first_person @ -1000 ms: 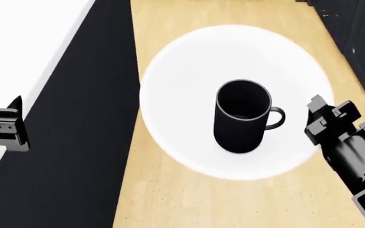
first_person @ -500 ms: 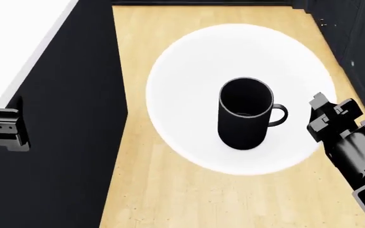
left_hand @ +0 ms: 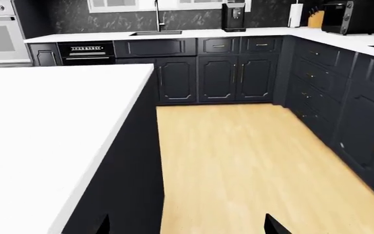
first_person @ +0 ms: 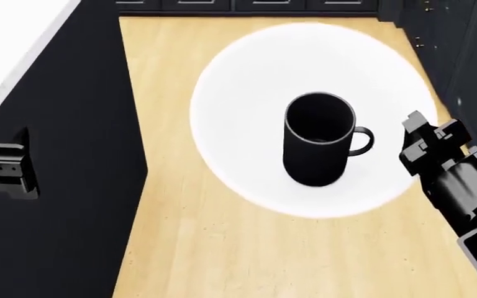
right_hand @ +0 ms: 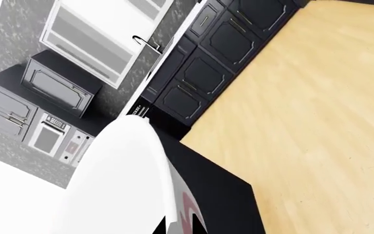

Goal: Place the cup inside the bowl on the dining table and move the bowl to any counter.

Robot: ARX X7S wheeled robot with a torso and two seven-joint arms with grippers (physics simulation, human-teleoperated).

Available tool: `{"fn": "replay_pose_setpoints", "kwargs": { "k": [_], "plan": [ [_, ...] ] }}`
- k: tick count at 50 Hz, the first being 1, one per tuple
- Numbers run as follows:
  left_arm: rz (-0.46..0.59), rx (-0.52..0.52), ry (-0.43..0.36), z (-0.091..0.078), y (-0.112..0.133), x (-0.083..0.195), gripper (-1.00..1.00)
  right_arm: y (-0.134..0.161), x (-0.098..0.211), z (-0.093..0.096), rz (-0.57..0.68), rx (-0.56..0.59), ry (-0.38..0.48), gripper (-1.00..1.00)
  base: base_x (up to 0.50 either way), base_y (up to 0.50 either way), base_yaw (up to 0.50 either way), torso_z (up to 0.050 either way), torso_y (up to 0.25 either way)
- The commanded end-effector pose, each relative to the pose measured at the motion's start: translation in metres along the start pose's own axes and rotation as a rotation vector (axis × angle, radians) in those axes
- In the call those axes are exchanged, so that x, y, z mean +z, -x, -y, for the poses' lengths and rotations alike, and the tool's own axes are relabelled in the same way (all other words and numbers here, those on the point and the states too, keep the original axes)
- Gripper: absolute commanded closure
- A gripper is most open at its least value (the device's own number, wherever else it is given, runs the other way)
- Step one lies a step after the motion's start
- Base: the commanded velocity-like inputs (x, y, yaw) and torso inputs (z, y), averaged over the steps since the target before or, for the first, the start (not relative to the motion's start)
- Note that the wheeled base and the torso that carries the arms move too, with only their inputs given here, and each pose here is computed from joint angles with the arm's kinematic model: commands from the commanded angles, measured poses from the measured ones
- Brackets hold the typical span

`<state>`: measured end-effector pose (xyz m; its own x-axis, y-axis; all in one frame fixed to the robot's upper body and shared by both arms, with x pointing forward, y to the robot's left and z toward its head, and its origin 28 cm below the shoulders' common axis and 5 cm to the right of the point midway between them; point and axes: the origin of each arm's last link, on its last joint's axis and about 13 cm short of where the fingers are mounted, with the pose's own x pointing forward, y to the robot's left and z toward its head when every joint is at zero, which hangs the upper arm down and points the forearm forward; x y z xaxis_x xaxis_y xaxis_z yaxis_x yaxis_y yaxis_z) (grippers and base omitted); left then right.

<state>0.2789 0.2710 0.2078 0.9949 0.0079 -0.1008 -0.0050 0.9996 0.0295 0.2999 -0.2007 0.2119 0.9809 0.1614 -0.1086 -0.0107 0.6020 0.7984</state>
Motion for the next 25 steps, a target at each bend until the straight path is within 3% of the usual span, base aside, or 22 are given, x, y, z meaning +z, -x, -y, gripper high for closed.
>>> {"fn": "replay_pose_setpoints", "kwargs": {
  "k": [1,25],
  "plan": [
    [-0.003,0.003,0.002,-0.0003,0.0,-0.002,-1.0,-0.0038,0.009,-0.0107,0.02,0.045,-0.003,1.0,0.5,-0.18,0.0,0.0,0.0],
    [-0.002,0.002,0.005,-0.0005,-0.0018,-0.0018,-1.0,-0.0082,0.0079,-0.0133,0.006,0.054,-0.01,1.0,0.5,-0.18,0.0,0.0,0.001]
  ]
}}
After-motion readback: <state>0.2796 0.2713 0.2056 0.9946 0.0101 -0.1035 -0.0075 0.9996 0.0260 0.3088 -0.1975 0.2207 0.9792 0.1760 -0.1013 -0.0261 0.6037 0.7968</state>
